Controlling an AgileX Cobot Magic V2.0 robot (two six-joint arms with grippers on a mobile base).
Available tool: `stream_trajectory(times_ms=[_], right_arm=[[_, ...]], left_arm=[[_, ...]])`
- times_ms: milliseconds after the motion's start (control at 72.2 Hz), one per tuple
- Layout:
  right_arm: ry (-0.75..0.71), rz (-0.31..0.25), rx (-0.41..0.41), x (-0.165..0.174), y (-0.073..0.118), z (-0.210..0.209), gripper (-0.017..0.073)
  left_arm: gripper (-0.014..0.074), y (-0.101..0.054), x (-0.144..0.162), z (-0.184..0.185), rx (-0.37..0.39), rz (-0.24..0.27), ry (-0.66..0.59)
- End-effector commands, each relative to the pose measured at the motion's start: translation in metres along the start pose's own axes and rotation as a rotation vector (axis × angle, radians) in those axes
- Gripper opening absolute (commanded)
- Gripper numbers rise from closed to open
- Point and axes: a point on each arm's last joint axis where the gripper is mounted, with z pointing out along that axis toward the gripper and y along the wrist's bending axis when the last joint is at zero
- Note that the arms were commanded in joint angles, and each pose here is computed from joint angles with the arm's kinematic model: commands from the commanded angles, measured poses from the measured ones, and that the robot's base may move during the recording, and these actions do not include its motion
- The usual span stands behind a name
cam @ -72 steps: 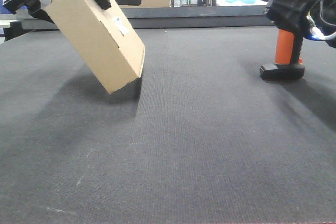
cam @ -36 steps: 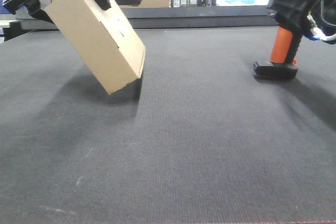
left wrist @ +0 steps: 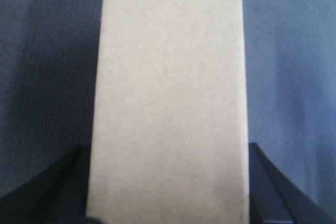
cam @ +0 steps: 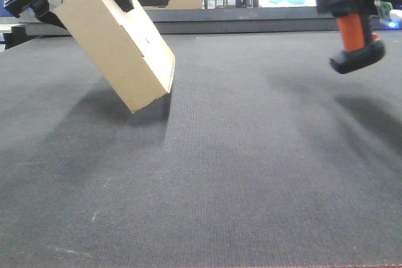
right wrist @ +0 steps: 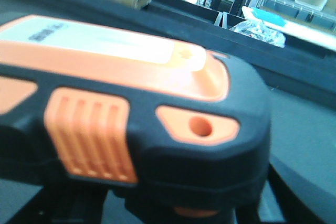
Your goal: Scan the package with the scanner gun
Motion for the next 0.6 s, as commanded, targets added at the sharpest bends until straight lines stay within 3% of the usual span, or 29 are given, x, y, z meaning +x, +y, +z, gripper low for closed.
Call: stream_trajectory(times_ms=[0,221,304,360,484,581], right_arm=[[-0.051,-0.072,0.026,-0.011,-0.004,-0.003,-0.0157],[-0.054,-0.064,0.03,-0.011,-0.005,-0.003,-0.0157],[-0.054,-0.021,0.036,-0.011,-0.005,-0.002,-0.0157],[-0.049,0.055,0.049,-0.01,-0.007,-0.002,-0.0157],[-0.064,0.289,0.099,-0.003,-0.009,0.002,-0.0159],[-0.105,0.401,0.116,0.005,-0.009,0.008,-0.0159]], left_arm=[[-0.0111,-0.004,0.0,-0.002,0.018,-0.003,-0.008],[-0.0111,-0.004,0.001,-0.002,0.015,-0.003,0.002],[-0.0111,-0.004,0.001,-0.002,0.015,-0.003,0.002],[-0.0111,-0.004,0.001,-0.002,0.015,-0.003,0.002],[-0.0111,-0.004,0.001,-0.002,0.015,-0.003,0.002],[-0.0111,-0.004,0.001,-0.002,0.015,-0.003,0.003]])
